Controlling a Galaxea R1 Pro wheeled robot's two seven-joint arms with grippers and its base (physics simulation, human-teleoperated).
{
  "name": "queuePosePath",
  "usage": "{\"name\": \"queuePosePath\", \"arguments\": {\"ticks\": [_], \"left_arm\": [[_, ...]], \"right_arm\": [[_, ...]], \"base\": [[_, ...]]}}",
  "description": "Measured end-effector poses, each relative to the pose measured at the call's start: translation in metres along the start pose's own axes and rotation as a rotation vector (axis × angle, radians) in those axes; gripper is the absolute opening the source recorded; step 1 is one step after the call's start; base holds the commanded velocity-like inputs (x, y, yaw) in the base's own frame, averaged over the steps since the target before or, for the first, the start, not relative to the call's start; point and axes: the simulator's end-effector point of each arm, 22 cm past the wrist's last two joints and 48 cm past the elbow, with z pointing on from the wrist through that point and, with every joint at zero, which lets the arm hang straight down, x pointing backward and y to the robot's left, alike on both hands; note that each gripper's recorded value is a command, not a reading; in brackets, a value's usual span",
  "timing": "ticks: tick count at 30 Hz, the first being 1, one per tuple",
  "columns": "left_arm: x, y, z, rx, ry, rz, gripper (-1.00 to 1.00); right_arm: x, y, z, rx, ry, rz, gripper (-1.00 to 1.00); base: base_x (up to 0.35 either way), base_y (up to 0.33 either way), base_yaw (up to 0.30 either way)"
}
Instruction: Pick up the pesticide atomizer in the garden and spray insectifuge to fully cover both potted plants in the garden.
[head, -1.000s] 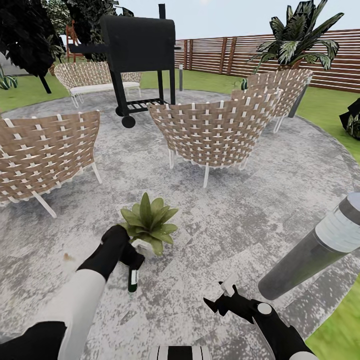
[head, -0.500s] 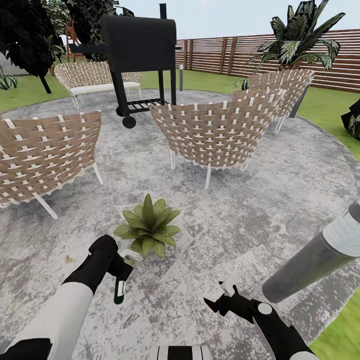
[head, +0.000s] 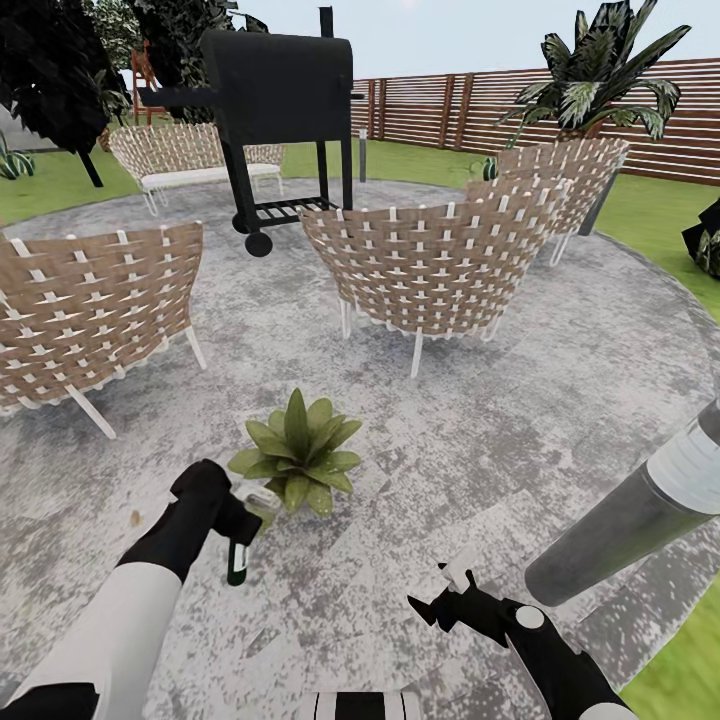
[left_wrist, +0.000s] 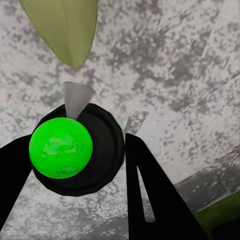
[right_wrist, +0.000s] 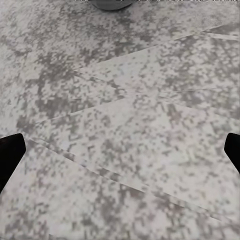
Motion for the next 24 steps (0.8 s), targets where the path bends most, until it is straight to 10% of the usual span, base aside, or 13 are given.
{"name": "queuePosePath", "arguments": {"ticks": [24], "left_arm": [[0.0042,0.007,-0.0021,-0.01,0.003,-0.008,-1.0]], "right_arm": [[-0.002,-0.0011,-0.0012,0.002,-0.004,-0.005,1.0]], "base": [[0.019,0.073,-0.039]]}}
